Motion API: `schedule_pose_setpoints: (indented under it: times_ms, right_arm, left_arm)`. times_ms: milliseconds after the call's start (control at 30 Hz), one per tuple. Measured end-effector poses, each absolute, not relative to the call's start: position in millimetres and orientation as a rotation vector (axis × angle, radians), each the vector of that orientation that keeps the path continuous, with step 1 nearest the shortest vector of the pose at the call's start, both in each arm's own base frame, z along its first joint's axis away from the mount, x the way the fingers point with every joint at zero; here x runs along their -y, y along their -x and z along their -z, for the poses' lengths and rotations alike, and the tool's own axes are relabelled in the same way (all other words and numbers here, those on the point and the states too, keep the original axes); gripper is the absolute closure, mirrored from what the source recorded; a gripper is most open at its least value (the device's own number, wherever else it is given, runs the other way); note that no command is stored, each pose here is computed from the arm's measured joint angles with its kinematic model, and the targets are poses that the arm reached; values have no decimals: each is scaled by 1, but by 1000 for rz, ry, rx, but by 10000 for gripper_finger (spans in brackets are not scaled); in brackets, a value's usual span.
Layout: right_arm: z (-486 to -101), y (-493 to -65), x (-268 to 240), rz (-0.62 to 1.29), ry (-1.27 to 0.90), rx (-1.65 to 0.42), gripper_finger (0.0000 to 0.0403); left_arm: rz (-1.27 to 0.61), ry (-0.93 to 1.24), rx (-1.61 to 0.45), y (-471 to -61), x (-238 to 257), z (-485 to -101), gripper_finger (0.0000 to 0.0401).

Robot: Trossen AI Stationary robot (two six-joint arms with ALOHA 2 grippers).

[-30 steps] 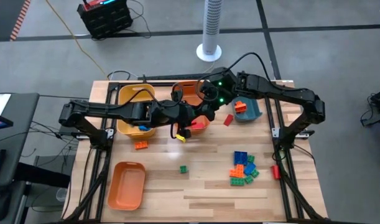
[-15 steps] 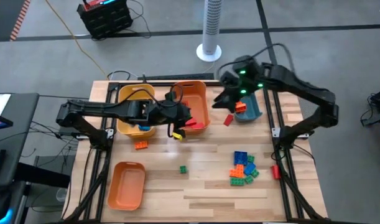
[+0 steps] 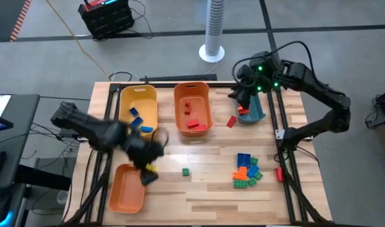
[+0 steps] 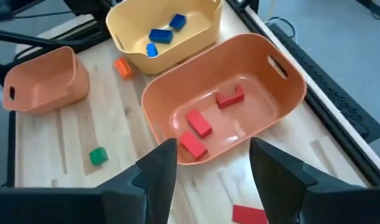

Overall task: Sort blocks
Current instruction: Put the green game piece into the bottom orange bin

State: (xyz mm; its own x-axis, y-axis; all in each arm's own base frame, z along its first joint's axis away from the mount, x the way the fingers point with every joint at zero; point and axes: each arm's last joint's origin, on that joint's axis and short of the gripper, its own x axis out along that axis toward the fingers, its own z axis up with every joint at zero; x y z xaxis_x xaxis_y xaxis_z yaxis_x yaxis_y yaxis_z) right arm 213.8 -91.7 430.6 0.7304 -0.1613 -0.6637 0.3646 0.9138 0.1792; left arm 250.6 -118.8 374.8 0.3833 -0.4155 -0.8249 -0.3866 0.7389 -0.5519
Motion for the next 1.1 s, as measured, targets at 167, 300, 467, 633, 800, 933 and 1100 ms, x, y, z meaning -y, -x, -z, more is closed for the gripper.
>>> schedule_pose_setpoints:
  times_ms: [167, 300, 467, 633, 800, 933, 1100]
  right_arm:
    - [-430, -213, 91, 266, -234, -712, 191]
    - [-430, -215, 88, 239, -200, -718, 191]
    - [-431, -217, 79, 192, -164, -715, 191]
    - [-431, -216, 71, 165, -167, -734, 191]
    - [-431, -213, 63, 145, -177, -747, 191]
    - [-433, -214, 54, 117, -185, -737, 191]
    - [-424, -214, 33, 34, -157, -733, 191]
  left_arm:
    - [-157, 956, -1254, -229, 173, -340, 266]
    - [-342, 1038, -1301, -209, 190, -310, 266]
    - [-612, 1060, -1367, -191, 189, -261, 265]
    - [-766, 1093, -1366, -187, 178, -230, 255]
    - [-754, 1073, -1434, -192, 169, -228, 189]
    - [-734, 1062, -1518, -195, 158, -235, 139]
    - [-686, 1083, -1280, -219, 136, -265, 123]
